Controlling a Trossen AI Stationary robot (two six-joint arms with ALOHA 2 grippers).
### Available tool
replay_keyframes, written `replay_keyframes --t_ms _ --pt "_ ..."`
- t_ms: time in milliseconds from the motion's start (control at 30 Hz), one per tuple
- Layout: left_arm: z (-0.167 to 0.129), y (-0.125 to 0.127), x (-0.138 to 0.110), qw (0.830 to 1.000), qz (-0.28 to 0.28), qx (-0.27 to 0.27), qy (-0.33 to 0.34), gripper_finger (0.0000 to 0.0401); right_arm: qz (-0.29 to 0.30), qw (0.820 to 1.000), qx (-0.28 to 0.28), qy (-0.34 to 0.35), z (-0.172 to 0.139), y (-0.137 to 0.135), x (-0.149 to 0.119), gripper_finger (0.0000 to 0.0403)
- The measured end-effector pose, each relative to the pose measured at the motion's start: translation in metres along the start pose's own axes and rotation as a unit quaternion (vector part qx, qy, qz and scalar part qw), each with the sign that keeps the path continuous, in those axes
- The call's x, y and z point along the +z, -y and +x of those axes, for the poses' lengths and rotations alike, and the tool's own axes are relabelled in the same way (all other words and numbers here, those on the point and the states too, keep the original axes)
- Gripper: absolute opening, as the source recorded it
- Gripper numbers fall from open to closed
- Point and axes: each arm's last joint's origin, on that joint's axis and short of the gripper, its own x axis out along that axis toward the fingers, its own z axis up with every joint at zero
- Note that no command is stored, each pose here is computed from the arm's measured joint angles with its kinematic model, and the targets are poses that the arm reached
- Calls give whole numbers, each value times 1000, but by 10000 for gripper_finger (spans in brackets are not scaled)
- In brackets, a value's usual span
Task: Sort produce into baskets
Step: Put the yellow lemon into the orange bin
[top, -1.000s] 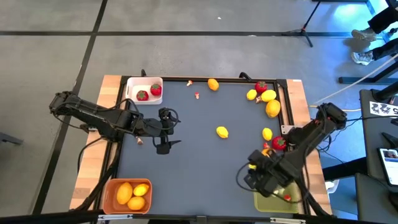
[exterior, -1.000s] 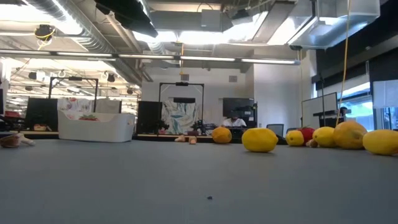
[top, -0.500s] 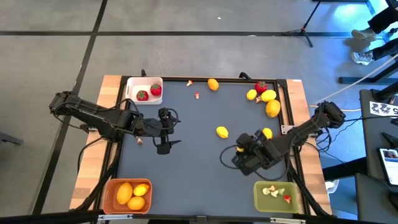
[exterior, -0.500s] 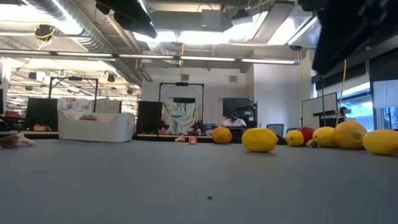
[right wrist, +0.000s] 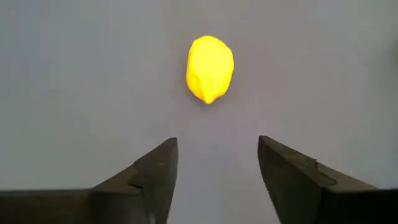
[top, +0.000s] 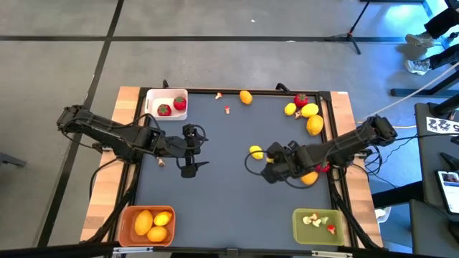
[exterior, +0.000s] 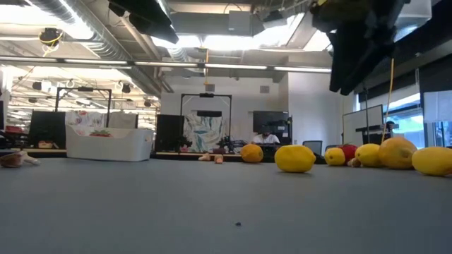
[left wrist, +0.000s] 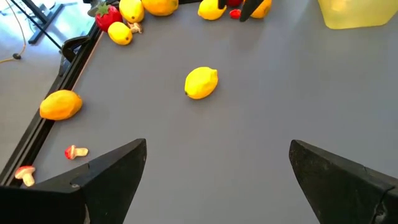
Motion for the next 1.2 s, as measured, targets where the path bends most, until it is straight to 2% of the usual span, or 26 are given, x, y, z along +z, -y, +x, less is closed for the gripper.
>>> replay_keyframes --t_ms 133,333,467,733,900,1067,1200 --pt "0 0 0 1000 0 0 0 392 -5 1000 0 5 7 1 9 277" --pt "0 0 0 1000 1 0 -1 392 -45 999 17 23 21 -6 21 366" --pt "0 0 -1 1000 2 0 -4 392 -67 997 20 36 26 -9 25 397" --pt "0 0 -1 1000 3 1 -7 392 -101 991 -13 82 41 -17 31 373" --pt "0 0 -3 1000 6 1 -13 392 -97 993 -40 49 65 -12 38 359" --pt "0 0 -3 1000 6 1 -14 392 -98 995 -28 -10 88 -7 44 342" --pt "0 0 -3 1000 6 1 -14 392 -104 994 -31 -27 100 -4 49 330"
